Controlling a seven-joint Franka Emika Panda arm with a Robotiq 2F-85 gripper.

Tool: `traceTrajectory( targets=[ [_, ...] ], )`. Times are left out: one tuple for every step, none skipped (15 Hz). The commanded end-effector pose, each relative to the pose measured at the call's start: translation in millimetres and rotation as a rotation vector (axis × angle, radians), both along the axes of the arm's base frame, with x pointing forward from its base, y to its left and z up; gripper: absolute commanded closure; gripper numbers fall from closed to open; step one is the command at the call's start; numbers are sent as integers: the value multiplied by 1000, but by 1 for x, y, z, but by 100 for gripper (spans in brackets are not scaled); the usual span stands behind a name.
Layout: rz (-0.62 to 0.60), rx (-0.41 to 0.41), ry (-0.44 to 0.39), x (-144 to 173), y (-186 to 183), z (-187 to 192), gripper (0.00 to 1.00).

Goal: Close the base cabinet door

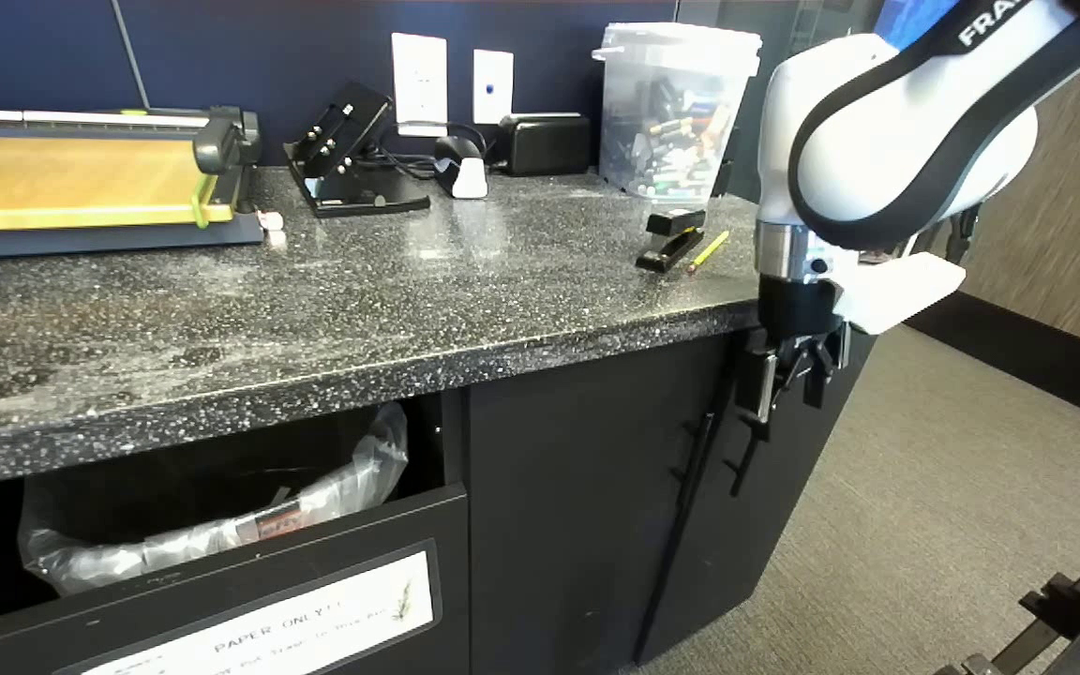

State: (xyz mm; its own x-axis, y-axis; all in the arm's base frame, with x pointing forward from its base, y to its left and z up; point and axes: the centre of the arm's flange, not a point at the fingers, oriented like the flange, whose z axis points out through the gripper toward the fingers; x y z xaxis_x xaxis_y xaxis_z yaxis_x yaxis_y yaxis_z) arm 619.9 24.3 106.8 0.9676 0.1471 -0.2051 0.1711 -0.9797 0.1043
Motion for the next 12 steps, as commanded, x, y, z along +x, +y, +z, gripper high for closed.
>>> traceTrajectory(
  targets=[
    [6, 19, -75, -7, 19, -21, 0],
    [8, 16, -85, -10, 22, -24, 0],
    [9, 12, -84, -13, 23, -27, 0],
    [5, -10, -48, -19, 22, -27, 0],
    [2, -34, 0, -23, 20, -26, 0],
    [-11, -74, 82, -29, 15, -21, 0],
    [-26, -94, 135, -37, 9, -17, 0],
    [-43, -117, 194, -45, 2, -12, 0],
    [-73, -137, 237, -51, -8, -6, 0],
    [-48, -90, 176, -40, 2, -30, 0],
    [-63, -105, 208, -44, -4, -25, 0],
    [-70, -112, 219, -45, -8, -20, 0]
  ],
)
